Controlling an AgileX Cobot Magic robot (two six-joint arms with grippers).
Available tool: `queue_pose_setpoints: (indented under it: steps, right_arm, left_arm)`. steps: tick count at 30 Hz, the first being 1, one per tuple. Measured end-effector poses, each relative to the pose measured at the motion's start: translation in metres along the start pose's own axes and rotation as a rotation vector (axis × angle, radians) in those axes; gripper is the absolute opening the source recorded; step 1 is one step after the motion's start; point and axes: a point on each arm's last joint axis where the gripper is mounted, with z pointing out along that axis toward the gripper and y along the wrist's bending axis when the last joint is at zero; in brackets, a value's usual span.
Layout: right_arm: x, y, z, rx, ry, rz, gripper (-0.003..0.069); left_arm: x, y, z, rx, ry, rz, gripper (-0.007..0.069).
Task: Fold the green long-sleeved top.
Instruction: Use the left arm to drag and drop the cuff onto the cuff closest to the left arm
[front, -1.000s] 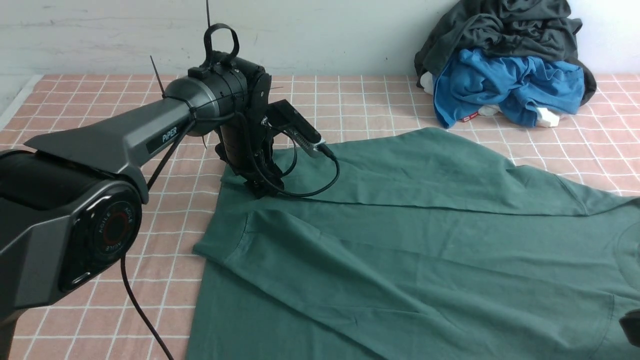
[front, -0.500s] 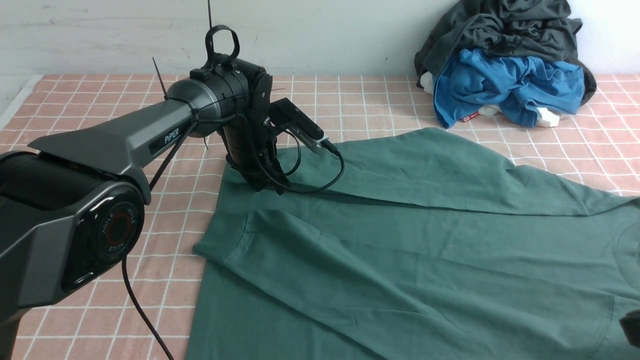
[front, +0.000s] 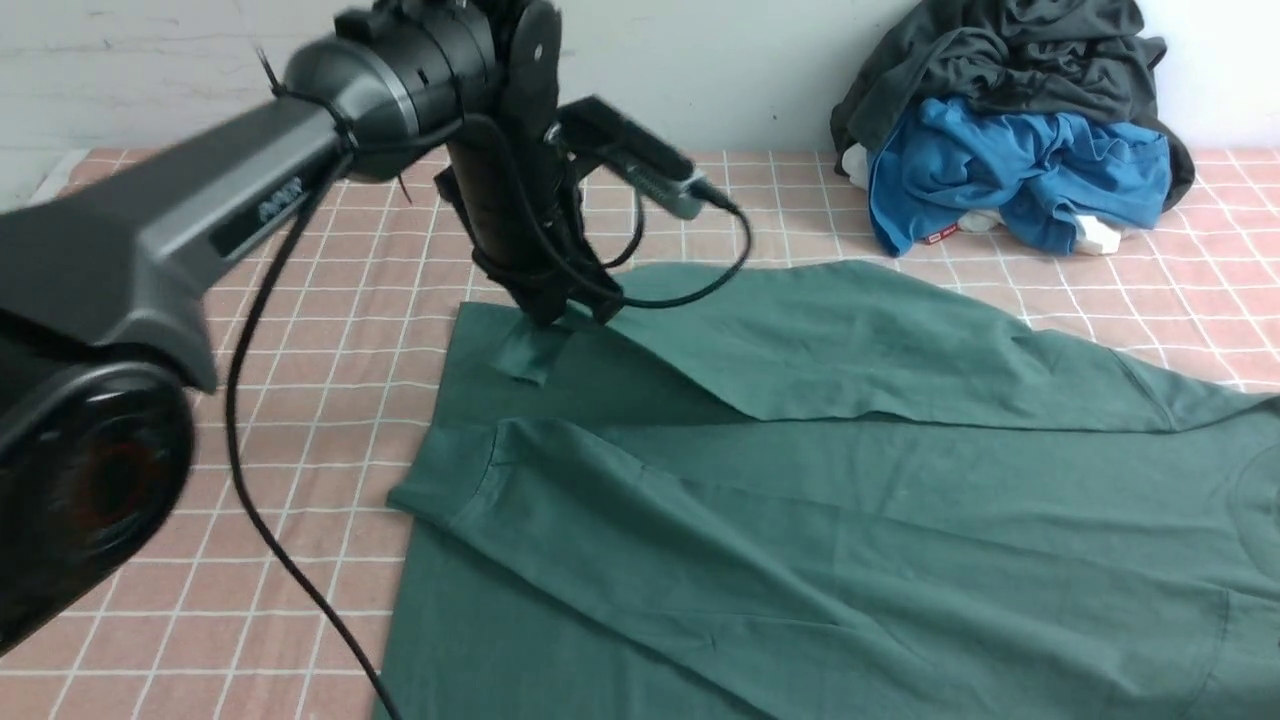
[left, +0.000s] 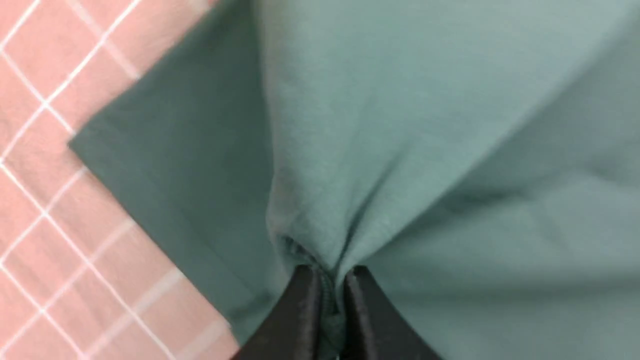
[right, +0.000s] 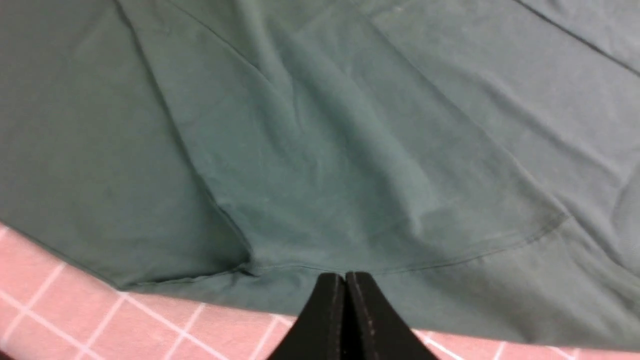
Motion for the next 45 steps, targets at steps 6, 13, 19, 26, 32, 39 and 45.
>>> queue_pose_setpoints:
  steps: [6,13,19,26,32,39,45]
  right_arm:
    - [0.006,0.004,-0.011,-0.011,-0.039,-0.004,-0.0014]
    - [0.017,0.008,-0.028,-0.008,-0.114,-0.069,-0.0014]
    - [0.021,0.008,-0.029,-0.009,-0.079,-0.078,-0.0014]
    - [0.022,0.008,-0.029,-0.010,-0.074,-0.076,-0.0008]
    - [0.021,0.008,-0.029,-0.009,-0.079,-0.075,0.0016]
    - [0.019,0.008,-0.029,-0.006,-0.101,-0.075,0.0062]
    - [0.019,0.008,-0.029,-0.006,-0.102,-0.075,0.0118]
  left_arm:
    - [0.042,-0.060,-0.012,0.012,0.137,0.079,0.0024]
    - [0.067,-0.065,0.004,0.011,0.244,0.053,0.0024]
    - [0.067,-0.068,0.007,0.038,0.246,0.035,0.0024]
    - [0.067,-0.070,0.020,0.062,0.275,0.044,0.0125]
    - [0.065,-0.082,0.023,0.194,0.261,0.016,0.0416]
    - [0.070,-0.095,-0.002,0.234,0.197,0.038,0.0517]
    - [0.125,-0.131,-0.031,0.196,0.234,0.249,0.0467]
